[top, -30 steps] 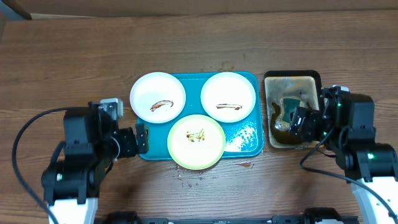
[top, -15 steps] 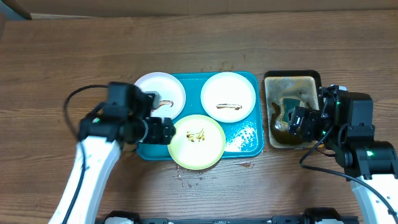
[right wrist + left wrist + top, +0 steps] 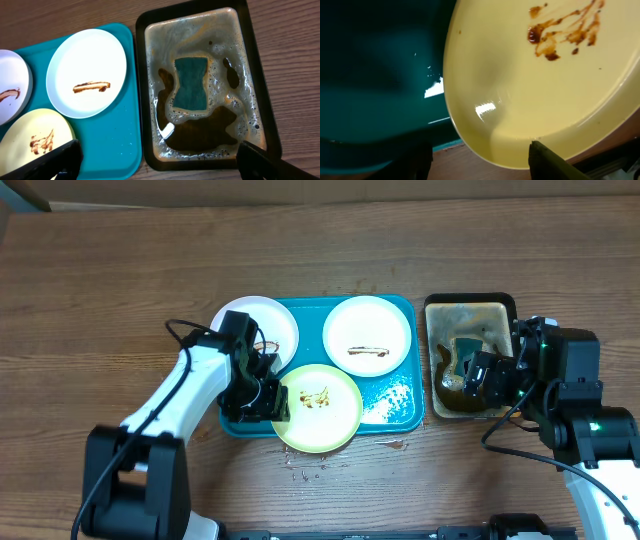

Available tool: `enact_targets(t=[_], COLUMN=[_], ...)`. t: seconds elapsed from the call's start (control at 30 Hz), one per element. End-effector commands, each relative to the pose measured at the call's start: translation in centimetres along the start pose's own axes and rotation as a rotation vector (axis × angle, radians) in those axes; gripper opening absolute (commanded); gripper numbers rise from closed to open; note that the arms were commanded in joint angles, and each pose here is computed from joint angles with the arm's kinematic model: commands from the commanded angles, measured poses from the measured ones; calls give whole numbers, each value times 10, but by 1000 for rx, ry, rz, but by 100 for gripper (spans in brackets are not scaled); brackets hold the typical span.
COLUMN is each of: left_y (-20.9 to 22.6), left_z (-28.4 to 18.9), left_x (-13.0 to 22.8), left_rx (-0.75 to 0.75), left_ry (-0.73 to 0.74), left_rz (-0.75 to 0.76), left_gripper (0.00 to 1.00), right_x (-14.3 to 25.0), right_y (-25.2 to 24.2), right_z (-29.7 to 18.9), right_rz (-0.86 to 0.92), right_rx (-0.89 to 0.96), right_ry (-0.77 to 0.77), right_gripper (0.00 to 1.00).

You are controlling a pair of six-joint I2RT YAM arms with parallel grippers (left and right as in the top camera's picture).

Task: Clean dirty plates on tray and stack at the side
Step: 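Move left gripper to the yellow plate rim and grip it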

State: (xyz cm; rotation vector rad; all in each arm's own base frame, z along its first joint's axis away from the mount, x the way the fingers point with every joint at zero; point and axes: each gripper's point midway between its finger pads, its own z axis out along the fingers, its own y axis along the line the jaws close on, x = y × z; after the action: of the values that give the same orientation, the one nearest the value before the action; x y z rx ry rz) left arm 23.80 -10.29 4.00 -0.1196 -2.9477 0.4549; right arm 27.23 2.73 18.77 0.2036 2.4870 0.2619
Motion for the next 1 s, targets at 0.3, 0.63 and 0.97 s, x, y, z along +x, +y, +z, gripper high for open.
enact_targets(t=[0.3, 0.63, 0.97], left_y=[7, 6, 10], left_z=[16, 16, 15], left_x=[-13, -20, -24], left_rx=[-24, -22, -45], left_ry=[17, -13, -30], left_rz=[9, 19, 16], left_gripper=[30, 18, 8], right_x=[-11, -11, -11], right_y=[6, 6, 6], right_z=[-8, -8, -8], right_rz=[-8, -8, -8], right_rx=[-17, -17, -17], right_ry=[-36, -36, -36], right_gripper=[100, 100, 100])
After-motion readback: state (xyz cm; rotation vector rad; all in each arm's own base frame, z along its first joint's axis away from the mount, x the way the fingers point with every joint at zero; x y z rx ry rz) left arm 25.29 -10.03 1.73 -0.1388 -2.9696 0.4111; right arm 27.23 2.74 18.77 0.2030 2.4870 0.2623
